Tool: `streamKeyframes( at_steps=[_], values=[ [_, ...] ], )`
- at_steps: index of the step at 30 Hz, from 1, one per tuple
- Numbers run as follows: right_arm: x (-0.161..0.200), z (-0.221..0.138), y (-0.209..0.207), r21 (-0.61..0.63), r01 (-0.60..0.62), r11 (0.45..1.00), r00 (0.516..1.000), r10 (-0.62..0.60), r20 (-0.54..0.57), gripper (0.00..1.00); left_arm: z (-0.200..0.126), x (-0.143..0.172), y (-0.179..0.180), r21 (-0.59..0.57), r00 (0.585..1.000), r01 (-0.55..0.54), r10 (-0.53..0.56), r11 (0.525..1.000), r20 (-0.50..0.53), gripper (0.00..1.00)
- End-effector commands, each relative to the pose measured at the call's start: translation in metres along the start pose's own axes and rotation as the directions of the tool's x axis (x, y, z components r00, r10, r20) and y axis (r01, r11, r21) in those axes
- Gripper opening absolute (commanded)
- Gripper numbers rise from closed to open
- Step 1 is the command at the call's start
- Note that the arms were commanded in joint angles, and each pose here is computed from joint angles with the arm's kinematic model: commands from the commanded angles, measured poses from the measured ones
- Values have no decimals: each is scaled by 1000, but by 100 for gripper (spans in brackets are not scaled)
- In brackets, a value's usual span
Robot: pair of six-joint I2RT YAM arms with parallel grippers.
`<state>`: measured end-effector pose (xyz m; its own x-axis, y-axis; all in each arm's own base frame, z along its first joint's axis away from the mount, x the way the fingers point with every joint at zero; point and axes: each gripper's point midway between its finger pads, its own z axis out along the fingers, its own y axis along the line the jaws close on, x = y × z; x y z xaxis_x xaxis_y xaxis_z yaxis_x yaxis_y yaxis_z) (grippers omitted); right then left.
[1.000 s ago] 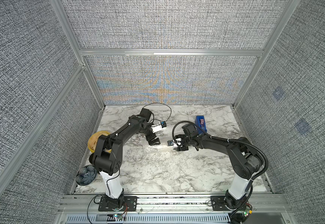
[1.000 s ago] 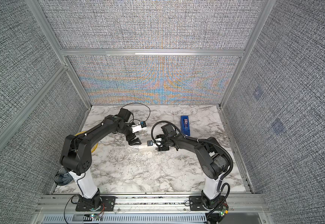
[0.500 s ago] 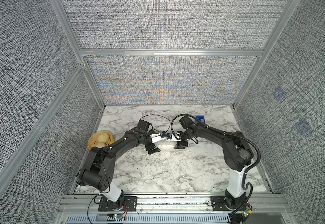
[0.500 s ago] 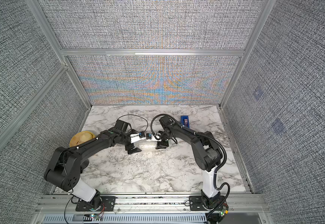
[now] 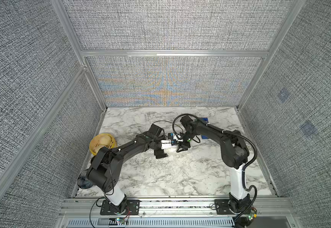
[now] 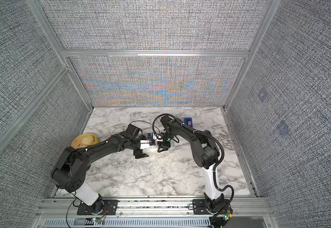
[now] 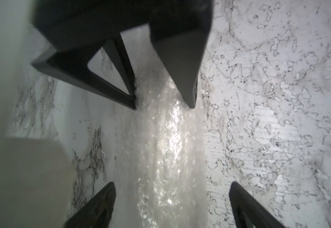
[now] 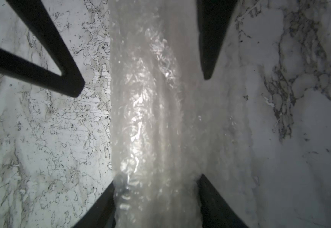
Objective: Wrap vases in bubble wrap
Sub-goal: Wrap the vase in bubble wrap.
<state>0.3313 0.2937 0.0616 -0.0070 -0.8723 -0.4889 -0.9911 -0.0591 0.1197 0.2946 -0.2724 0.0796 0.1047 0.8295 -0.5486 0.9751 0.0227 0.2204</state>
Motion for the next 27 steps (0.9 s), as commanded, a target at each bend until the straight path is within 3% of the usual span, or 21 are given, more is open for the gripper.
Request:
streamKeyframes(
  at_steps=[1, 14, 21, 27],
  values=[
    [0, 1, 7, -36, -41, 999, 999, 40, -3, 59, 2, 2, 1, -4, 1000, 5, -5, 1000, -15, 86],
    [-2, -1, 2, -61, -62, 996, 998, 62, 8, 61, 14, 29, -10, 33, 993, 9, -5, 999, -114, 81],
    [-2, -1, -1, -96, -88, 991, 996, 88, -5, 60, 21, 41, -13, 54, 985, 13, -3, 998, -173, 73],
    [-3, -8, -13, -51, -116, 992, 993, 117, 31, 65, 27, 47, -15, 83, 978, 24, -6, 996, -209, 66]
  ],
)
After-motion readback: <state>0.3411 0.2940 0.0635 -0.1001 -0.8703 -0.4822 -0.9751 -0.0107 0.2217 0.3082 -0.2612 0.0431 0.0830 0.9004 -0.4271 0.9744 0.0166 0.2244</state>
